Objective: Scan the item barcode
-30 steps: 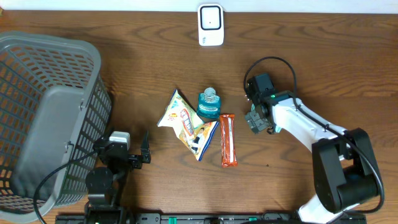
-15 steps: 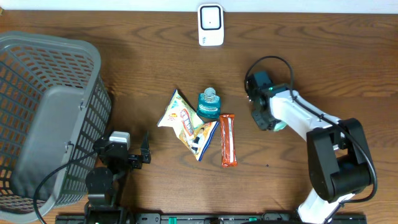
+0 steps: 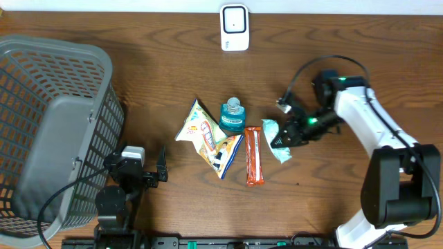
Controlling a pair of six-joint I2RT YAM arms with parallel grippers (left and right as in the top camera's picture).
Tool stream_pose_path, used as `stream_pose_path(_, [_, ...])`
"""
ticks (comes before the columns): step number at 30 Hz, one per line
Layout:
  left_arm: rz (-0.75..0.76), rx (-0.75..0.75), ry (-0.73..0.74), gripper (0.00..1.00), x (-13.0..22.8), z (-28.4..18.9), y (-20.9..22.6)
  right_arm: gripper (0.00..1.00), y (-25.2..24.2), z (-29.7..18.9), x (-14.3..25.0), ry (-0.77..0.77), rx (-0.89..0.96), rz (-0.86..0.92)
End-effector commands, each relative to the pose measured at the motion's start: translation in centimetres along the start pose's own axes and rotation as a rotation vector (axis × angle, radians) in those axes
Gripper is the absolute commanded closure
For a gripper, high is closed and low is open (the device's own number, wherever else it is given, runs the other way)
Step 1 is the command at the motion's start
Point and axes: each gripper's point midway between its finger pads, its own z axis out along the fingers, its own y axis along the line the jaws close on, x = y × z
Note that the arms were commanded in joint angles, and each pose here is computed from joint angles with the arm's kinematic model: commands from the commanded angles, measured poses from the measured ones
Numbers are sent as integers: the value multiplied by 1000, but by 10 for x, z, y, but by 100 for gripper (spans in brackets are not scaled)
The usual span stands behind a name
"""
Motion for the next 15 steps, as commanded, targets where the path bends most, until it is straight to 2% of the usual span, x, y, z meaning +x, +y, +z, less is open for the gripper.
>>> stream_pose_path(1, [-10, -3, 38, 2, 16, 2, 1, 99, 50, -28, -9, -147, -308, -52])
stream_pose_path(5, [-10, -3, 38, 2, 16, 2, 1, 99, 77, -51, -4, -216, -472, -11])
stream_pose_path(15, [-10, -3, 38, 2, 16, 2, 1, 99, 89, -63, -14, -293, -583, 58])
